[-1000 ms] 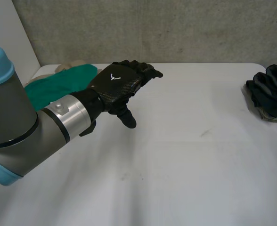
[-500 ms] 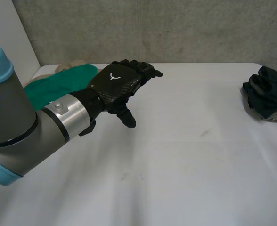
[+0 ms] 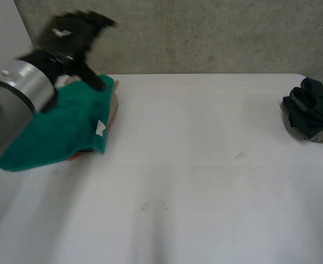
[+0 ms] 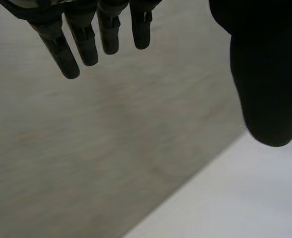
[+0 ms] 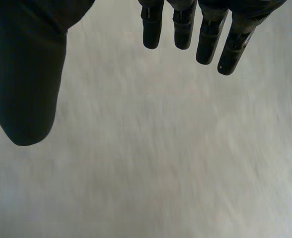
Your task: Fold the laundry.
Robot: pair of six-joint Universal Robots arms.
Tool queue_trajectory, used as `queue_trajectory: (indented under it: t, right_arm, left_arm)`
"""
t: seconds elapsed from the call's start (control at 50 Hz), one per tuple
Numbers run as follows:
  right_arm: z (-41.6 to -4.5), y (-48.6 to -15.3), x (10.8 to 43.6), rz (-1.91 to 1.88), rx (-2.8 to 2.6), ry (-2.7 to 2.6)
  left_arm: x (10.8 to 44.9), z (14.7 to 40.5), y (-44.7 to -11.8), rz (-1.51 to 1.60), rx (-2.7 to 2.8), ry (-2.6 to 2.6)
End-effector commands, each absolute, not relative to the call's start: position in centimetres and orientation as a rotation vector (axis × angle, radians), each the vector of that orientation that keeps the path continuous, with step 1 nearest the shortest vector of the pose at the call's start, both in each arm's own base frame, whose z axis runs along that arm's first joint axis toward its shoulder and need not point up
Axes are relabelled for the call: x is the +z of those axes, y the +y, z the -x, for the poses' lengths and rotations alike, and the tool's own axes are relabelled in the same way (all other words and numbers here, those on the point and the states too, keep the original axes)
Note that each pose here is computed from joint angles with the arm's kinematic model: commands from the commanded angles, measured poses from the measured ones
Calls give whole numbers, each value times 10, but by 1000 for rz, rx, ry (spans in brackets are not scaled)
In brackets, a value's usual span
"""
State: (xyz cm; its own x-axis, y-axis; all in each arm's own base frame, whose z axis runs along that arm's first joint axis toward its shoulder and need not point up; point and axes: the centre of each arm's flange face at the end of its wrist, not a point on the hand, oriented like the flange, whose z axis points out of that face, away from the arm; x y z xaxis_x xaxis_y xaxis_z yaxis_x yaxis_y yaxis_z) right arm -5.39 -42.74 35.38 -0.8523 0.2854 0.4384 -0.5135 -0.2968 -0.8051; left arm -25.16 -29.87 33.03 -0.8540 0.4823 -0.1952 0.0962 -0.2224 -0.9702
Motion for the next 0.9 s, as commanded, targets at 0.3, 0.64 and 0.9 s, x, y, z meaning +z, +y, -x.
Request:
queue_trajectory:
  t: [0.3,0.64,0.9]
  right_arm:
    - [-191,-309,250,-977,2395,-1785]
    - [-182,-316,196,-962,2193,-1969]
    - [-181,-316,199,-945,2193,-1963]
  left_arm:
    - [168,195,-420,1039,2033,-2148]
    - [149,204,-438,1038,2160,-2046]
    - [273,258,-378,849,2318,-1676]
